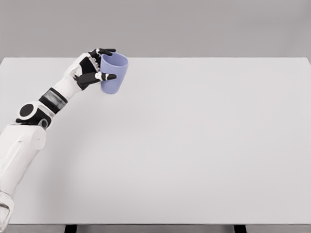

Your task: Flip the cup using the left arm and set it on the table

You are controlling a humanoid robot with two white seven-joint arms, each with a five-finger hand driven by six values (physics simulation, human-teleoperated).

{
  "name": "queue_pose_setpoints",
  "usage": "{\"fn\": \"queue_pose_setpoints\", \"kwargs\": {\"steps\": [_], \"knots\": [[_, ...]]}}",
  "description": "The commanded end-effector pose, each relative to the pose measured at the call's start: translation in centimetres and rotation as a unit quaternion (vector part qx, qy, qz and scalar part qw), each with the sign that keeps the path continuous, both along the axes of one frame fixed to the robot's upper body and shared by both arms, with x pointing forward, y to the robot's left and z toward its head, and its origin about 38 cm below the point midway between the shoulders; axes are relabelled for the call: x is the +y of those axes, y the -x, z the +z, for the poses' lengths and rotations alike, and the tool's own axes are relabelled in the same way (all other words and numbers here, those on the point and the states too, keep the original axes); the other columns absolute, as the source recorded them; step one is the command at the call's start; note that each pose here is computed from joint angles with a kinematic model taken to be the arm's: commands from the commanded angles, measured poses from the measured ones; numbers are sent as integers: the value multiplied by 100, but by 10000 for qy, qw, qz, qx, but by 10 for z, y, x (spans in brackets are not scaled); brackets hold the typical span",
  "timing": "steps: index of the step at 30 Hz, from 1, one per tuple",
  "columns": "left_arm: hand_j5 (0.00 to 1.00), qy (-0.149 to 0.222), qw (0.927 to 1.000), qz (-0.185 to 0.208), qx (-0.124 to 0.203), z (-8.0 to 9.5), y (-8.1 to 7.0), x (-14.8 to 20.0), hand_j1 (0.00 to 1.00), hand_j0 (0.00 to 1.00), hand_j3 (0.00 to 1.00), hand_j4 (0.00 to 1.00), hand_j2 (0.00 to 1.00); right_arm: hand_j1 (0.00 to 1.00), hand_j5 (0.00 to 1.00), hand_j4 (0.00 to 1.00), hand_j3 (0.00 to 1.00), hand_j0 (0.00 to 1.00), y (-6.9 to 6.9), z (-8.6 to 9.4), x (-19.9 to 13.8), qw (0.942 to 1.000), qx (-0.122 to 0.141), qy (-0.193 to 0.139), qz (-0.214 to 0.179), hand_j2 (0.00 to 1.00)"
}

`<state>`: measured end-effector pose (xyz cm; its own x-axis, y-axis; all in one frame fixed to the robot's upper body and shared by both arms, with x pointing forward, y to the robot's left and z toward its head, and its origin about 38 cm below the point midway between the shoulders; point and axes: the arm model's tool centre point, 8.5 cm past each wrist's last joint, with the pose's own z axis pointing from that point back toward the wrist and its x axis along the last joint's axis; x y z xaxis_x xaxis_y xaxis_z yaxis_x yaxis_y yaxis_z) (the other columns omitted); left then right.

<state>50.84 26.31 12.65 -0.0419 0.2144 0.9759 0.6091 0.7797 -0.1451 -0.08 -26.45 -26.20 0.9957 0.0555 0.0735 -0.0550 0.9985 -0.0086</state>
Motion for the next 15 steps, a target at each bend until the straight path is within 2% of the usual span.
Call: {"fn": "queue_pose_setpoints", "kwargs": {"steps": [1, 9, 11, 15], "knots": [[48, 242, 9996, 76, 124, -11, -1, -10, 48, 48, 48, 48, 48, 100, 100, 100, 100, 100, 0, 0, 0, 10000, 0, -1, 0, 100], [48, 292, 9995, 44, 62, -18, 1, -22, 48, 48, 48, 48, 48, 100, 100, 100, 100, 100, 0, 0, 0, 10000, 0, -1, 0, 100], [49, 296, 9995, 79, -33, -19, 3, -21, 49, 49, 49, 49, 49, 100, 100, 100, 100, 100, 0, 0, 0, 10000, 0, -1, 0, 100], [54, 268, 9996, 110, 30, -26, 6, -19, 54, 54, 54, 54, 54, 100, 100, 100, 100, 100, 0, 0, 0, 10000, 0, -1, 0, 100]]}}
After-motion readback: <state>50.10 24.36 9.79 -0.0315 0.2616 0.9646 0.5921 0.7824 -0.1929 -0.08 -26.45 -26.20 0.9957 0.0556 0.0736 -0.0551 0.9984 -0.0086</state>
